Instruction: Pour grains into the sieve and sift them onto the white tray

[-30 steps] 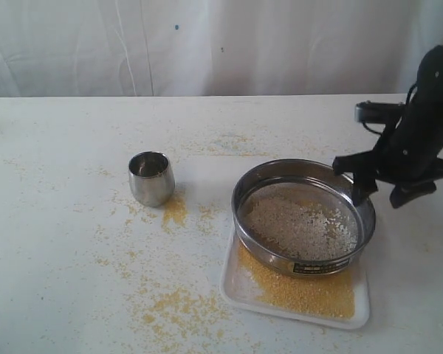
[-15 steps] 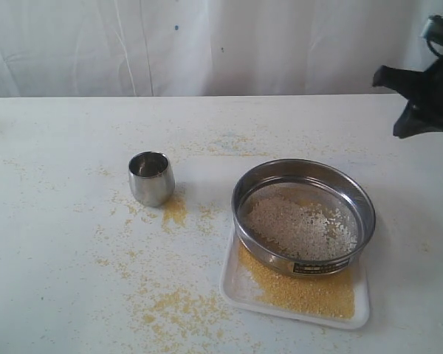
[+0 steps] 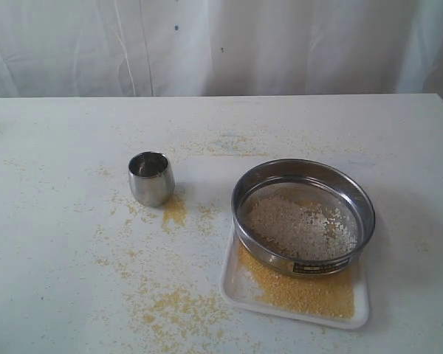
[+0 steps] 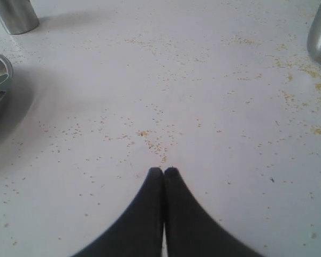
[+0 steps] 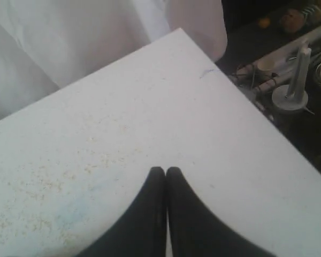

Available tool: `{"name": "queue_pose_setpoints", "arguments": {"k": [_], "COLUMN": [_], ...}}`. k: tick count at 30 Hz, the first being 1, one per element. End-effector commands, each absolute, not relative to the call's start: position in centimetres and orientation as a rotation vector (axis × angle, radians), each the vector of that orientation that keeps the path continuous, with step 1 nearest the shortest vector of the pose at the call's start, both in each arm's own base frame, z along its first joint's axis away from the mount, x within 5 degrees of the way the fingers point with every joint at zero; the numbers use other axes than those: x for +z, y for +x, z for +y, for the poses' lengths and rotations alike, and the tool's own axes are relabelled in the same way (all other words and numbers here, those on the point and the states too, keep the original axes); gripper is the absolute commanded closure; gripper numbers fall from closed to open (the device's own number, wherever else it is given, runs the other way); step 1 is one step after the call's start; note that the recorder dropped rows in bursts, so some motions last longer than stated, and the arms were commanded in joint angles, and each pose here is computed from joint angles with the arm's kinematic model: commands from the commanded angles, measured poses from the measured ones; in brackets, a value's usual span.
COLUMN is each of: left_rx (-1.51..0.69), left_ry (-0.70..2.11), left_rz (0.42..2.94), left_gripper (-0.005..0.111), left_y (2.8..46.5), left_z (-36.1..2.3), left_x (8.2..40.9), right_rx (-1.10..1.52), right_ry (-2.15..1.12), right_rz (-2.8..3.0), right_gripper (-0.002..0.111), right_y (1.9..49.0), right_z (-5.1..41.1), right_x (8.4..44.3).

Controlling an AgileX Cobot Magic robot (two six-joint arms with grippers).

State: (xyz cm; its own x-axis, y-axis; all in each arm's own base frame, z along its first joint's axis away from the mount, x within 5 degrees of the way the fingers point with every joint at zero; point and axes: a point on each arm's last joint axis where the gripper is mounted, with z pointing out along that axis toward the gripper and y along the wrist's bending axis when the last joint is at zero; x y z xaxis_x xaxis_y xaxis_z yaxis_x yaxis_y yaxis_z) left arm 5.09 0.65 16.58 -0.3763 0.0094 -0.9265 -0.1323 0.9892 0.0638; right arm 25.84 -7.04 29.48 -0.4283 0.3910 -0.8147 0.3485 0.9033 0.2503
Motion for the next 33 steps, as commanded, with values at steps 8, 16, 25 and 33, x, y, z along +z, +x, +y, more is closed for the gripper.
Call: {"name": "queue_pose_setpoints", "arguments": {"k": [8, 16, 25, 33], "left_rx": [0.138, 0.138, 0.138, 0.138], "left_ry": [-0.098, -0.098, -0.098, -0.098], "left_rz": [1.952, 1.952, 1.952, 1.952], "left_gripper": [0.107, 0.107, 0.107, 0.107], "left_y": [5.1, 5.1, 5.1, 5.1], "left_z": [0.6, 0.6, 0.6, 0.6], "left_x": [16.5, 16.5, 16.5, 16.5], "right_rx": [0.015, -0.050, -0.077, -0.011], "right_ry": [0.334, 0.055, 0.012, -0.060], "right_rz": [1.830, 1.507, 1.325, 1.336], "right_gripper": [0.108, 0.108, 0.108, 0.108], "right_y": [19.8, 13.9, 8.6, 5.8], "right_z": [-3.3, -0.8, -0.5, 0.3], "right_x": [29.4, 35.1, 36.2, 34.3]}}
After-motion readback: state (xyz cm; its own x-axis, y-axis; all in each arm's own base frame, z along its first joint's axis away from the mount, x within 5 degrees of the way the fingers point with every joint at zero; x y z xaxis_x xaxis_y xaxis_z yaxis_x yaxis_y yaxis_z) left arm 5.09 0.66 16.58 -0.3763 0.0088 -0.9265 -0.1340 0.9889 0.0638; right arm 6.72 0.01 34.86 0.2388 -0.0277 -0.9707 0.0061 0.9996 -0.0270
